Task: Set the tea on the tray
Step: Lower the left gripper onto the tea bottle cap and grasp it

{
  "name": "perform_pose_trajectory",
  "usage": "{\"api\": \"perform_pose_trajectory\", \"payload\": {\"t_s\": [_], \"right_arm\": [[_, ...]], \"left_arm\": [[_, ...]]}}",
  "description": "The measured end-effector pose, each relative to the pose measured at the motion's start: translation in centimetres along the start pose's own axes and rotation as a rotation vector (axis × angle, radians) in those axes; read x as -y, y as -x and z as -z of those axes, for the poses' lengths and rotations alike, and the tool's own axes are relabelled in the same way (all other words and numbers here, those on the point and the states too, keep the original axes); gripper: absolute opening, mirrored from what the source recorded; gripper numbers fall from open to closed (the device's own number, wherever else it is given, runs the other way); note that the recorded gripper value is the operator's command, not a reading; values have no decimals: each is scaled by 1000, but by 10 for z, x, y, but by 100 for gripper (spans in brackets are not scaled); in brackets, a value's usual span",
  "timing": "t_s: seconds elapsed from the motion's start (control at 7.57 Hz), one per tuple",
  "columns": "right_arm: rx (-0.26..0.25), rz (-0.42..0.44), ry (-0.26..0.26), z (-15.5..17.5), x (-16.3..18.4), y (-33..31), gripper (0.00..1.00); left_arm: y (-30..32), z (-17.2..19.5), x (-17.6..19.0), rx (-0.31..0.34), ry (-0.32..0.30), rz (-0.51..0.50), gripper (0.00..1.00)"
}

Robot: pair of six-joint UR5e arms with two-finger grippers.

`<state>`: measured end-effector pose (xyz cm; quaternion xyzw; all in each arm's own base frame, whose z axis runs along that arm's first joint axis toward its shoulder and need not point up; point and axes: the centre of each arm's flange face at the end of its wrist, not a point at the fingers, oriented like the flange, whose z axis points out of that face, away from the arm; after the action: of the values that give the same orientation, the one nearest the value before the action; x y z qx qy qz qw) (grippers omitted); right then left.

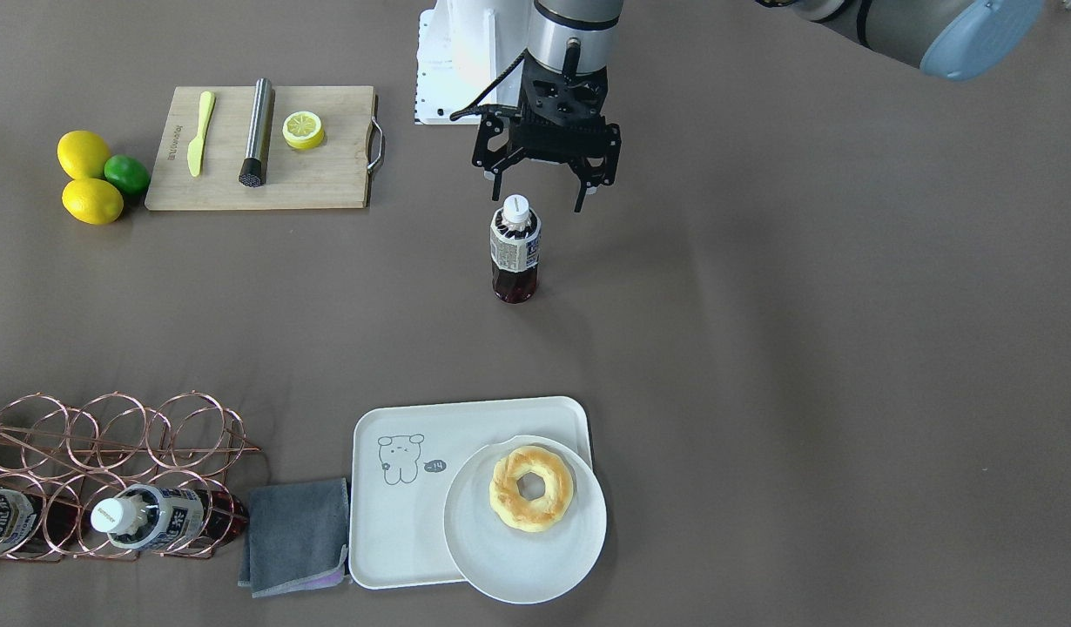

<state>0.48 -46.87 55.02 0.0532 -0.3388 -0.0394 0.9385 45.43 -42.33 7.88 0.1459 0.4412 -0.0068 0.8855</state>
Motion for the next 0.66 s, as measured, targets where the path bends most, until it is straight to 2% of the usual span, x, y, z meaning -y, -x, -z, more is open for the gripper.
{"api": "perform_pose_trajectory", "payload": {"t_s": [0.26, 0.66], "right_arm": [[-16, 7, 10, -2, -18, -36, 100], [-25, 8, 6, 0, -18, -43, 100]], "left_arm": [[-5, -5, 2, 12, -8, -1, 98], [-13, -28, -8, 76, -64, -22, 98]]}}
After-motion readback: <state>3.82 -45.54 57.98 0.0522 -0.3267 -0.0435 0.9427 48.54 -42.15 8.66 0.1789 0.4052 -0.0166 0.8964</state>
